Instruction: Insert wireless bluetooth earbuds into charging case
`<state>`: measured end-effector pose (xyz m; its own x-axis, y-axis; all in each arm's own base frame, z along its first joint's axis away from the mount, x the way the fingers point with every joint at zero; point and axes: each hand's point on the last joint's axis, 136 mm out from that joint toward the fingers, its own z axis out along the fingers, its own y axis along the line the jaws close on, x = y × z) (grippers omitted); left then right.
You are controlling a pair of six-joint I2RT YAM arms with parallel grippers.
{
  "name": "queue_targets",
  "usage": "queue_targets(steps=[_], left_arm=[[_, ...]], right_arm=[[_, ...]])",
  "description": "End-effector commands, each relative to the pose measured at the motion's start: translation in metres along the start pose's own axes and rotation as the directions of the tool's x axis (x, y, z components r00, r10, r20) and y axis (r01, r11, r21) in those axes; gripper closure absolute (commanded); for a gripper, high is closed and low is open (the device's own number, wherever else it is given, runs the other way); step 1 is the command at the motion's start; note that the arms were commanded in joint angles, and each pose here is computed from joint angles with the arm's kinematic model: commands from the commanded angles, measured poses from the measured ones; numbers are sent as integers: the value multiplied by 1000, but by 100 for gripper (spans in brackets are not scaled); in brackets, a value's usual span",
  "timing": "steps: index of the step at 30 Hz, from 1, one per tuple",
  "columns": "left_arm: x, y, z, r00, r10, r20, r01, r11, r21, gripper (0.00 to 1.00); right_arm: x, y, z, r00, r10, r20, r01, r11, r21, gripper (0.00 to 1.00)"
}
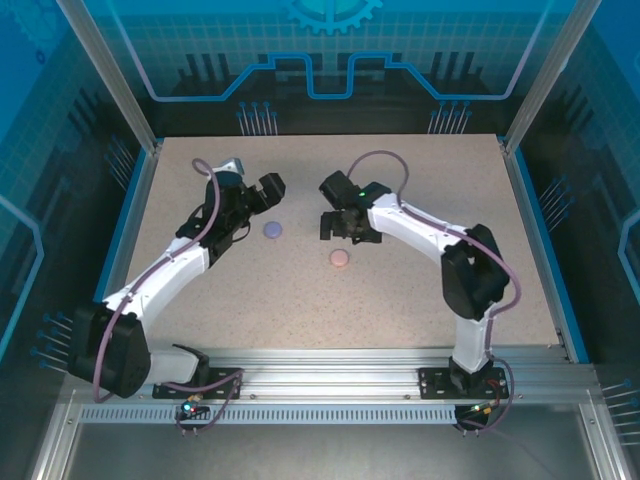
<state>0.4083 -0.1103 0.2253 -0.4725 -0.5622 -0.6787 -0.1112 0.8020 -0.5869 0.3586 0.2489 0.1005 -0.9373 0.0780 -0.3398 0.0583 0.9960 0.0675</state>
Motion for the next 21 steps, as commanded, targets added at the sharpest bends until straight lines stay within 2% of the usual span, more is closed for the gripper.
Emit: queue_targets(steps=[1,5,13,21], left_arm=[[-19,0,-10,997,-60,45,59,998,16,1],[-16,4,-13,998,-55,6,55,998,-17,1],[3,6,-8,995,-48,-83,47,999,-18,1],[12,11,-7,992,-70,-110,68,997,-23,1]], right_arm=[[16,1,14,996,11,-89,-7,999,50,0],[30,-2,30,988,51,-146,-35,994,105,2],[45,6,51,979,57,-197,-36,994,106,8],[50,16,61,974,42,-223,-25,996,81,17]])
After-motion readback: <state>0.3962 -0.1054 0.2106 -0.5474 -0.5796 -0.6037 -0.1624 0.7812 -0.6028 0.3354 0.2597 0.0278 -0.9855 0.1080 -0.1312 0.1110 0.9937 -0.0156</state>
